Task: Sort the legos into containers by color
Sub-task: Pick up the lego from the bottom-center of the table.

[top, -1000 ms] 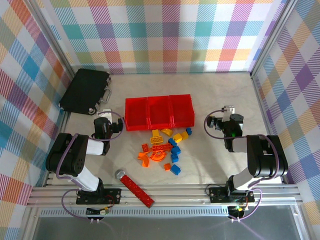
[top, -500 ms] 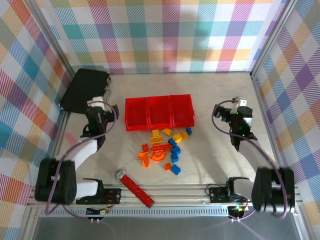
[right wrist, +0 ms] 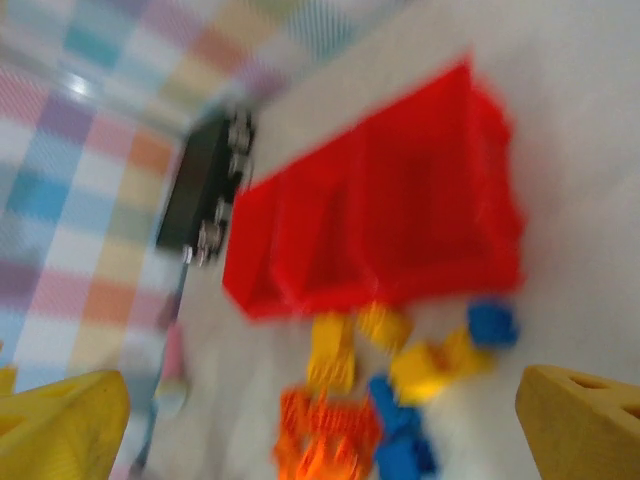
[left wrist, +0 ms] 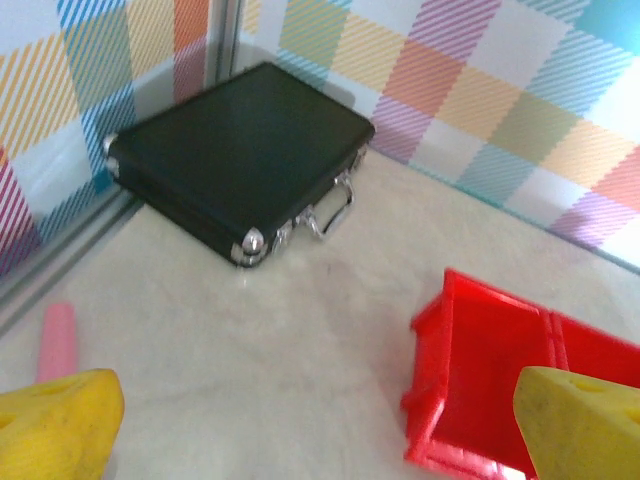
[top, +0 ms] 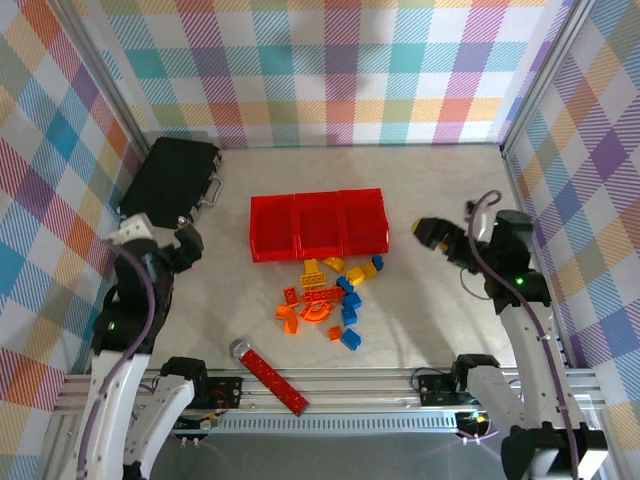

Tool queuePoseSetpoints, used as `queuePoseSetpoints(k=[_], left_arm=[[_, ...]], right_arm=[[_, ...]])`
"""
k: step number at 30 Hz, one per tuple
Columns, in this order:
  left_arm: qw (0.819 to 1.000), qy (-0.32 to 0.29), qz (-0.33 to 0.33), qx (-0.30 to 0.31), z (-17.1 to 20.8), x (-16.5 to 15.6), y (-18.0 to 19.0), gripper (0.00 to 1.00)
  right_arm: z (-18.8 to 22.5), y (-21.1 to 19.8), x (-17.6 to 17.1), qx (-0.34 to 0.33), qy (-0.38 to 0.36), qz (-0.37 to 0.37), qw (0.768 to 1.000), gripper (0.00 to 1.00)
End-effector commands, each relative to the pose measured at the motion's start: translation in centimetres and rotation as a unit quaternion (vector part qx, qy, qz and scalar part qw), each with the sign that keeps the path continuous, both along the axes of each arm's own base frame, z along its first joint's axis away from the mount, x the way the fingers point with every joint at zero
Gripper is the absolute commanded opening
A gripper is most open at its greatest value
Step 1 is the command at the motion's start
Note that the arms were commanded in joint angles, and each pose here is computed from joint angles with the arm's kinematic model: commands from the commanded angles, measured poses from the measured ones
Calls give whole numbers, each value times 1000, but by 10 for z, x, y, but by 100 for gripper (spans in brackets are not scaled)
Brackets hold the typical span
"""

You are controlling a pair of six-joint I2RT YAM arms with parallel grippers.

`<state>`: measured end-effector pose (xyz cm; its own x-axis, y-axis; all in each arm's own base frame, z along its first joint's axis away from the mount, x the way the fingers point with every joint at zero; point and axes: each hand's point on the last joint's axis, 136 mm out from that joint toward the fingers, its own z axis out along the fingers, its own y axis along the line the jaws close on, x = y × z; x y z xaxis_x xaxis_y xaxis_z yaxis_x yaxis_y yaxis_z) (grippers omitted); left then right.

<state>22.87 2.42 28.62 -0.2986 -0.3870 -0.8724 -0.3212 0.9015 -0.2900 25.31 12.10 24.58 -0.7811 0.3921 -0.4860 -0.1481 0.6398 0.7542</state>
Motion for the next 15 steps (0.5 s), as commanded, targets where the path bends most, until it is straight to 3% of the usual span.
queuePoseSetpoints(k=[1, 5, 11, 15], left_arm=[[996, 75, -31, -38, -45, -44, -12, 100], [994, 30, -79, -71, -30, -47, -30, 100], [976, 83, -160, -121, -50, -42, -66, 100], [969, 101, -192, -121, -56, -38, -77, 100]], right_arm=[[-25, 37, -67, -7, 138, 84, 987, 99], [-45, 67, -95, -78, 173, 121, 974, 99], [-82, 97, -98, -247, 186, 153, 939, 89], [-99, 114, -91, -284, 223, 159, 919, 89]])
